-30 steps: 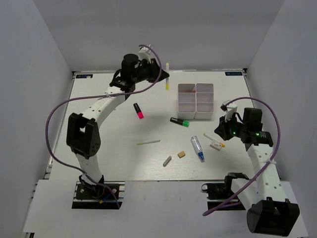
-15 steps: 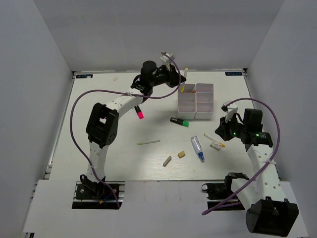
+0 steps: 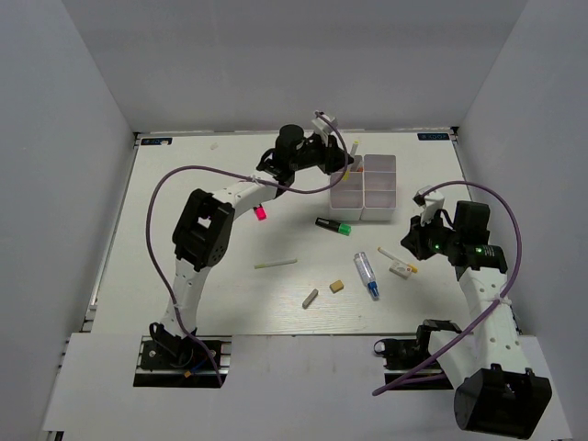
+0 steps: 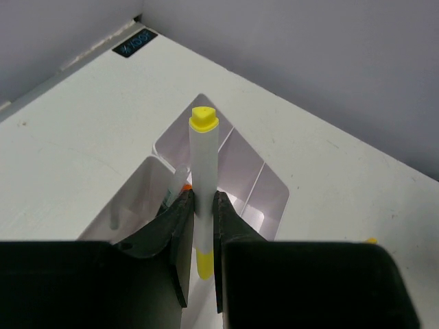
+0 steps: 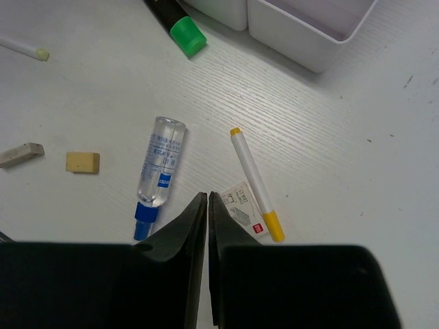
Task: Sort the stationery into containers
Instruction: Place the stationery into the container, then grab a piece of stationery with the right arm
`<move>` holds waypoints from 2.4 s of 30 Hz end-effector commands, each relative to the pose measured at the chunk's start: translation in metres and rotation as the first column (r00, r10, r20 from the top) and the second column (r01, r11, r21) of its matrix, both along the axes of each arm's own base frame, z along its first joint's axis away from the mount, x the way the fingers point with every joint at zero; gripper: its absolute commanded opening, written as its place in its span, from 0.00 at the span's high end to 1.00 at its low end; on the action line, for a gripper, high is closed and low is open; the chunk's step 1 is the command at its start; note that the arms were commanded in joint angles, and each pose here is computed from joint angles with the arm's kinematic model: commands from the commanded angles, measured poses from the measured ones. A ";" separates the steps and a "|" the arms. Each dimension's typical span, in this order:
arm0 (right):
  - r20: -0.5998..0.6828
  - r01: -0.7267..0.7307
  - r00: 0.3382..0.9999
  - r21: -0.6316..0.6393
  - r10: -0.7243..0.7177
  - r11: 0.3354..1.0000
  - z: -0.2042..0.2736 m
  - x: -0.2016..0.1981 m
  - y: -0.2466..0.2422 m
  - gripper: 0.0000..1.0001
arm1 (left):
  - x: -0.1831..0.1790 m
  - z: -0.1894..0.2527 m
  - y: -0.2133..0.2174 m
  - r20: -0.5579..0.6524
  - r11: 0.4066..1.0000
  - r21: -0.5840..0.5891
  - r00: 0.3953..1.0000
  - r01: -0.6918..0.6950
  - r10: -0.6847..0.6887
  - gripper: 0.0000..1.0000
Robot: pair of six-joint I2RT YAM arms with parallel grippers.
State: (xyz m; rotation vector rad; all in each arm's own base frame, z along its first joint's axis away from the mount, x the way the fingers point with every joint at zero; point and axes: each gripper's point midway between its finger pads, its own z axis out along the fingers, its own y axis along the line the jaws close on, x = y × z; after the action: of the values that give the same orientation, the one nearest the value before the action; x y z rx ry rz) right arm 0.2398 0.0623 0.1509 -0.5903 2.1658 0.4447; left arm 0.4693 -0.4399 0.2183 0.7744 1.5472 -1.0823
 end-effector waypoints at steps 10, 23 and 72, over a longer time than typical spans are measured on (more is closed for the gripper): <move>0.026 0.011 1.000 0.005 -0.011 1.000 0.002 0.004 -0.004 0.88 | 0.005 0.001 -0.014 0.054 0.998 0.053 0.998 -0.027 0.024 0.76; 0.037 -0.047 0.998 -0.023 0.048 0.999 -0.001 0.002 -0.003 0.60 | -0.013 0.042 -0.006 0.110 0.999 0.041 0.994 -0.029 0.025 0.41; -0.381 -0.357 0.893 -0.271 0.240 0.894 -0.153 0.015 0.012 0.67 | -0.246 -0.084 0.251 -0.372 0.784 0.496 0.725 -0.373 0.580 0.01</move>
State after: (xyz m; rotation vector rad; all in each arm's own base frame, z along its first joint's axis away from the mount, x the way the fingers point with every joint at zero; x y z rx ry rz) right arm 0.2769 0.0718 0.0139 -1.0868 2.4459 0.2736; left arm 0.2248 -0.1945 0.1404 0.2481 2.3116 -0.6246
